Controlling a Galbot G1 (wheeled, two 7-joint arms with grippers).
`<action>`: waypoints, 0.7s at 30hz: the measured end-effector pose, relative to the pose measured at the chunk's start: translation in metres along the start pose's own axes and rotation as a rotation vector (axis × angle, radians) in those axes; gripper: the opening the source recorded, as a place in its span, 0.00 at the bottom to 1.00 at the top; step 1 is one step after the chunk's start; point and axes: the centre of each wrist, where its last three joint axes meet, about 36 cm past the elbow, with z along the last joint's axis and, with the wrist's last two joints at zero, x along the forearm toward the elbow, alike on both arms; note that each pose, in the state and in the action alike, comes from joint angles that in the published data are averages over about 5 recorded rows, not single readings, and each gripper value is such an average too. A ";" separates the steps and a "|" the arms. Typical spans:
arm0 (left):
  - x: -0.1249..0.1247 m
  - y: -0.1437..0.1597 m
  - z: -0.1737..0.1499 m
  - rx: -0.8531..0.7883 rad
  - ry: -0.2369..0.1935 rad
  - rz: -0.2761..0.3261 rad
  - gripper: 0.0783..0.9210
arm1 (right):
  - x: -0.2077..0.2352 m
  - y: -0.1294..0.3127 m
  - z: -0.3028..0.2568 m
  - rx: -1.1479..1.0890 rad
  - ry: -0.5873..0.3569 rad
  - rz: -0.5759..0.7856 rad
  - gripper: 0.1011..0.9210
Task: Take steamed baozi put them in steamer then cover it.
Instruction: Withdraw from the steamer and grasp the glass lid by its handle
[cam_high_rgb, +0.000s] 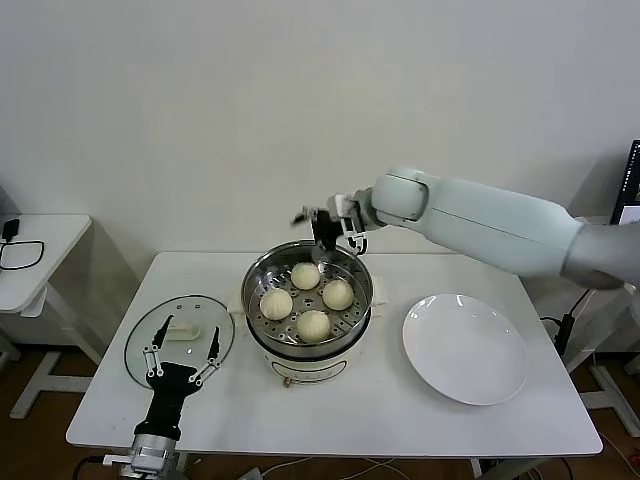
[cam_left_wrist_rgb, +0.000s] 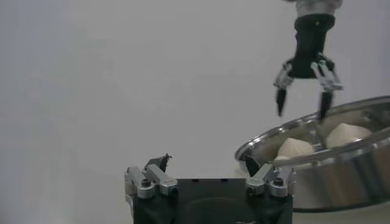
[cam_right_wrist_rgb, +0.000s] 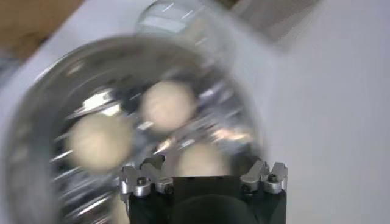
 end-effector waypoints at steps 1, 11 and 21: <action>-0.001 0.001 0.000 -0.012 -0.001 -0.004 0.88 | 0.004 0.005 0.005 -0.019 -0.034 0.073 0.88; -0.014 0.008 0.007 -0.129 -0.016 -0.039 0.88 | 0.024 0.082 0.066 -0.286 -0.266 0.663 0.88; -0.025 0.019 0.027 -0.306 -0.031 -0.044 0.88 | 0.029 0.183 0.129 -0.551 -0.324 1.019 0.88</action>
